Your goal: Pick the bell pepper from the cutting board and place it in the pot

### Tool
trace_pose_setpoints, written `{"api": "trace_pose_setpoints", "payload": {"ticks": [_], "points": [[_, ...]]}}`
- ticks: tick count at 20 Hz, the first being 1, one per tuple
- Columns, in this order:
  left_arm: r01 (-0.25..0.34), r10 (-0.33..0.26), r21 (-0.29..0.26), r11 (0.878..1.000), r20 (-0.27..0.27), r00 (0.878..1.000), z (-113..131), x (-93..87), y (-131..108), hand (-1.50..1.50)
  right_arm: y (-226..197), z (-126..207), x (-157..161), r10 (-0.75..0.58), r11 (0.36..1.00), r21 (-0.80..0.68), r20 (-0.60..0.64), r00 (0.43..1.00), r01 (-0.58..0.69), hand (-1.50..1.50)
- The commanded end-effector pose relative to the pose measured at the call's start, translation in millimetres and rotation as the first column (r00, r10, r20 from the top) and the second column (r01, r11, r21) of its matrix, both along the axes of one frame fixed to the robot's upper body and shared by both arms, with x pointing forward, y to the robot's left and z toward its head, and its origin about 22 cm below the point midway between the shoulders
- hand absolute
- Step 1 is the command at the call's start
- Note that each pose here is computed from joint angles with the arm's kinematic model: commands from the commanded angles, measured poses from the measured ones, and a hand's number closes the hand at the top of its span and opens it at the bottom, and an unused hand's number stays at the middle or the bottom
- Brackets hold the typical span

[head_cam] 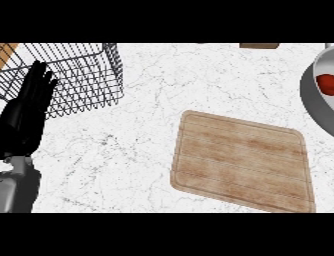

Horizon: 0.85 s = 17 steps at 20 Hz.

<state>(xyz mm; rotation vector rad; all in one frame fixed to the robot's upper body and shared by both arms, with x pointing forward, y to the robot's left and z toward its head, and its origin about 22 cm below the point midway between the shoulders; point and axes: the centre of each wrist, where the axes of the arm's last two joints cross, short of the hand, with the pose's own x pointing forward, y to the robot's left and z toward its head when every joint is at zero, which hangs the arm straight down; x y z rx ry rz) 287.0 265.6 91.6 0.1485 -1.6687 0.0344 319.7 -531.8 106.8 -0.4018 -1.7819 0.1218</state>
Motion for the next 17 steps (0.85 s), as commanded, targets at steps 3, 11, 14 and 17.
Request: {"api": "trace_pose_setpoints", "payload": {"ticks": [3,11,14,17], "points": [[0.001,-0.001,-0.001,1.0,-0.009,1.0,-0.4,0.1,5.4,0.0,-34.3,23.0,-30.9,0.013,1.0,0.022,-0.001,1.0,-0.013,-1.5],[-0.006,0.006,0.003,1.0,-0.026,1.0,-2.7,4.8,1.6,0.0,-51.9,29.7,-53.0,0.047,0.998,0.039,0.004,0.999,-0.047,-1.5],[-0.012,0.012,0.0,1.0,-0.03,0.999,-5.6,-2.0,0.5,0.0,-63.5,37.2,-67.8,0.031,0.999,0.033,-0.02,0.999,-0.03,-1.5],[-0.011,0.011,0.002,1.0,-0.014,1.0,-4.0,-0.6,2.3,0.0,-62.7,40.9,-65.2,0.027,0.999,0.023,-0.025,0.999,-0.026,-1.5]]}}
